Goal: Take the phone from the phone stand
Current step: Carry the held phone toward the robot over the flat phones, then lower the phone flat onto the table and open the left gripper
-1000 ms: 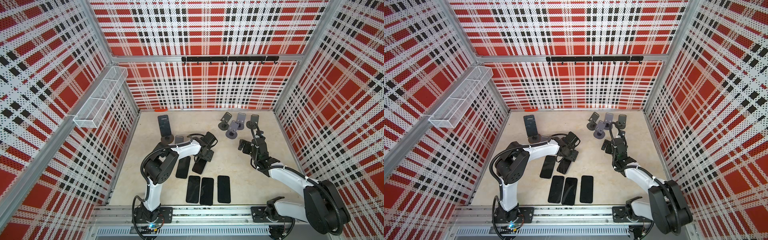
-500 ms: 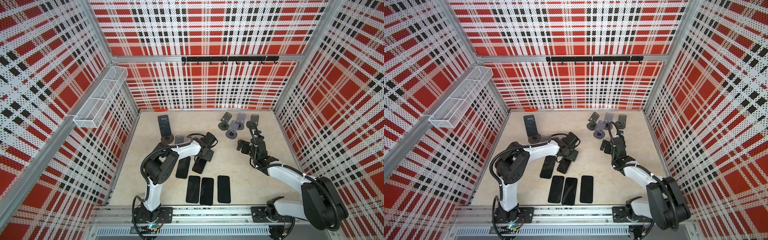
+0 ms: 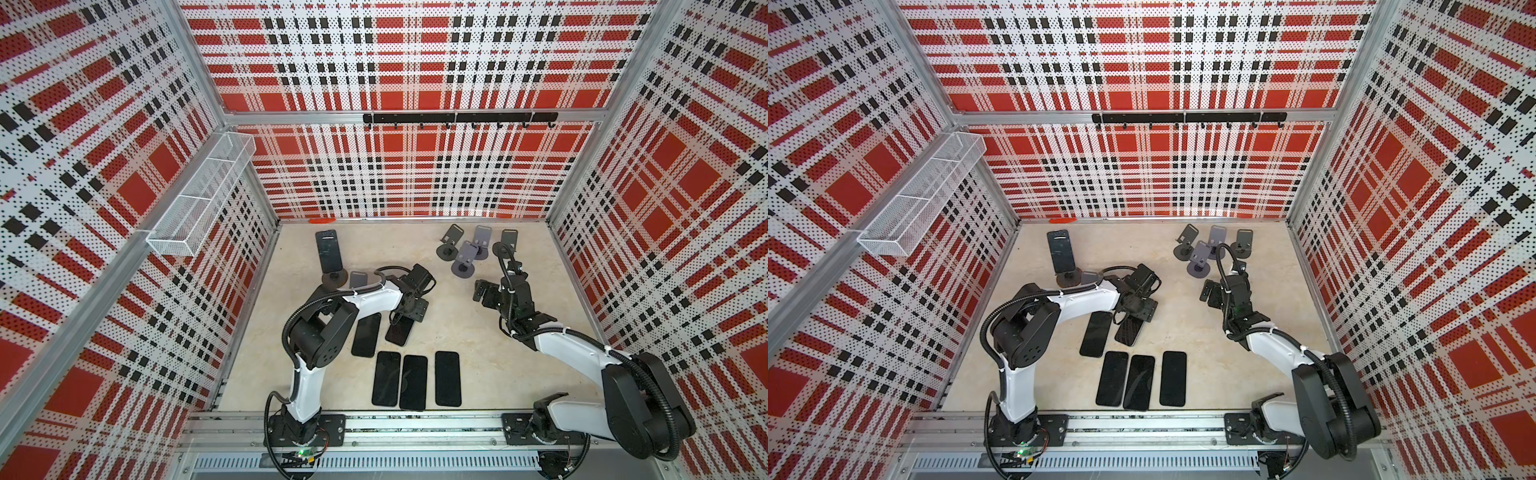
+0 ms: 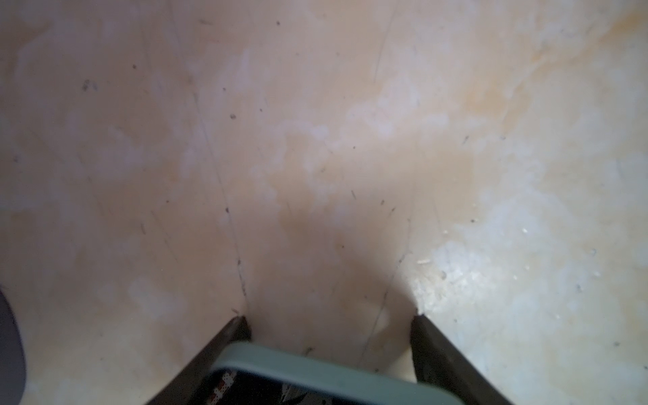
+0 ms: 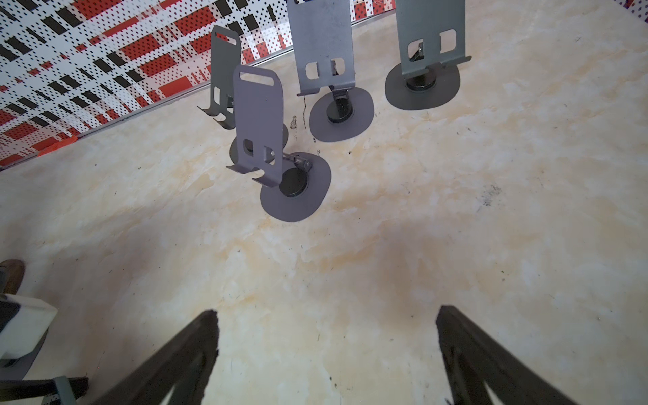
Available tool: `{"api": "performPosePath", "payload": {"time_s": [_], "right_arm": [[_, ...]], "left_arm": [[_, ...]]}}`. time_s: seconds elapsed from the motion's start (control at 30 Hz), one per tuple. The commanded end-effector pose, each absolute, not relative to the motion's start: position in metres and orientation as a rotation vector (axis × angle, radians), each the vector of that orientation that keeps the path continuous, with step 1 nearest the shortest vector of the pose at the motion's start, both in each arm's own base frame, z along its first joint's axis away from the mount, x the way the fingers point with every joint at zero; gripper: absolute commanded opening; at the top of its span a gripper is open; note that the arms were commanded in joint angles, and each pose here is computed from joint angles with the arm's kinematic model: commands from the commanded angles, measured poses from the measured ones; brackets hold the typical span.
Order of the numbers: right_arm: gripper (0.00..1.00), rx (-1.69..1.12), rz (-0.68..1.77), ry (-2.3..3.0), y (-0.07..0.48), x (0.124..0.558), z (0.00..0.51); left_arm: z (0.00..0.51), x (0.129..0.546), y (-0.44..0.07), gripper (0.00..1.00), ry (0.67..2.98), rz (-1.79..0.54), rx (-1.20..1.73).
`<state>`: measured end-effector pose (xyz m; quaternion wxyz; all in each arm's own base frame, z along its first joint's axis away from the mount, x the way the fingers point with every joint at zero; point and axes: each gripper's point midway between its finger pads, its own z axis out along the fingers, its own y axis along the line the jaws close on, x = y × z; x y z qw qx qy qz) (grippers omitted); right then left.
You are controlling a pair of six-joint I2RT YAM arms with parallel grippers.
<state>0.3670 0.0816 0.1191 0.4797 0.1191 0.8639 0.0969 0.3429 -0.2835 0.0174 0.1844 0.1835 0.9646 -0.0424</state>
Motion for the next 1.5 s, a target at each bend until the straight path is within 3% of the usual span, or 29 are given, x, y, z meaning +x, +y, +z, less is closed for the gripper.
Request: {"api": "performPosePath", "payload": {"time_s": [0.0,1.47], "right_arm": [[1.0,0.301,0.237,2.076,0.079,0.372,0.13],[1.0,0.358,0.204,1.977,0.062,0.359,0.15]], "left_arm": [[-0.011,0.331,-0.273,0.75,2.789,-0.061,0.543],[-0.012,0.332,-0.279,0.81,2.798,-0.1,0.522]]}}
